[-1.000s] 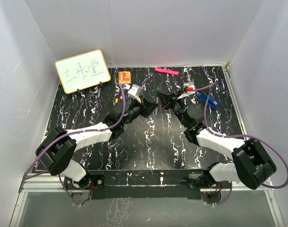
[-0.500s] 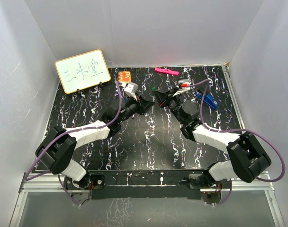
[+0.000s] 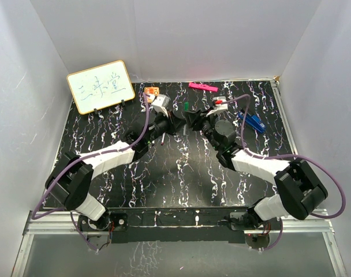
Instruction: Insert the pens into the pen caps
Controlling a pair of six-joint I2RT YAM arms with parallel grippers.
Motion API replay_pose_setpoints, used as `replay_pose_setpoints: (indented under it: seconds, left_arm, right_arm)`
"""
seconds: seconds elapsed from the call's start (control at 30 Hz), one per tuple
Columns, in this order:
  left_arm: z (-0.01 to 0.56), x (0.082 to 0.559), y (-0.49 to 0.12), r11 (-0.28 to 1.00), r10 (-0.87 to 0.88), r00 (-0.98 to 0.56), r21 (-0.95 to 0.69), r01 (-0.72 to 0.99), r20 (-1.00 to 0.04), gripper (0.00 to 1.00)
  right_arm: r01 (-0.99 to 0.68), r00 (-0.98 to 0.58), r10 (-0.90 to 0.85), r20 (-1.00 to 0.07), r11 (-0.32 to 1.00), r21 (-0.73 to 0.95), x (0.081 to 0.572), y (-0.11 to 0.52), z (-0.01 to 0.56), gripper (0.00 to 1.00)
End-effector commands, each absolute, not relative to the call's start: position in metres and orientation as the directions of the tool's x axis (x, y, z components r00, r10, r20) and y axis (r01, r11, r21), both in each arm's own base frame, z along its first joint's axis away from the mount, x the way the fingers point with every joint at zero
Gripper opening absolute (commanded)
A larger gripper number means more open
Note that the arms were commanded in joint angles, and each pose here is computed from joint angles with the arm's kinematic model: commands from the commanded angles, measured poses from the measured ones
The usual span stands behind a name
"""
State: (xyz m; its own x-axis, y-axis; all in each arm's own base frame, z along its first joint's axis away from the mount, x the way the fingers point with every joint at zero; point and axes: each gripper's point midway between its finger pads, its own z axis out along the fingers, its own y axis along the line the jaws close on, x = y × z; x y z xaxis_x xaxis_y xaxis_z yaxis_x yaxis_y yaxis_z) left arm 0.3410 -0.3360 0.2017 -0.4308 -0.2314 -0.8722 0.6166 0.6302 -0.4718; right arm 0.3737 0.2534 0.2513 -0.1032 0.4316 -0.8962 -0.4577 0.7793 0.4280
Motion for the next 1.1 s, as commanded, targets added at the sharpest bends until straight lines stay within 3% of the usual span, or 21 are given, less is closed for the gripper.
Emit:
replay_pose_setpoints:
  seconds: [0.0,0.07,0.33,0.73,1.07]
  left_arm:
    - [0.245,0.376,-0.319,0.696,-0.31,-0.323,-0.445,0.564,-0.894,0.0]
    - [0.218,0.373,-0.314,0.724,-0.27,-0.386,-0.451,0.522,-0.882,0.0]
    - [0.137,0.377,-0.303,0.828,-0.146,-0.545,-0.404,0.39,-0.826,0.0]
    - [0.073,0.418,-0.313,0.912,0.009,-0.665,-0.266,0.312,-0.747,0.0]
    - [0.038,0.42,-0.296,0.957,0.041,-0.743,-0.188,0.222,-0.668,0.0]
  right_arm:
    - [-0.383,-0.14,0.353,-0.925,0.842,0.379,0.377,0.254,0.233,0.38]
    - [-0.344,-0.05,0.37,-0.928,0.866,0.364,0.385,0.242,0.26,0.45]
    - [-0.25,0.144,0.424,-0.894,0.89,0.382,0.37,0.194,0.316,0.49]
    - [-0.145,0.137,0.397,-0.908,0.914,0.378,0.365,0.17,0.313,0.5]
    - [-0.116,0.105,0.378,-0.92,0.924,0.366,0.372,0.173,0.299,0.5]
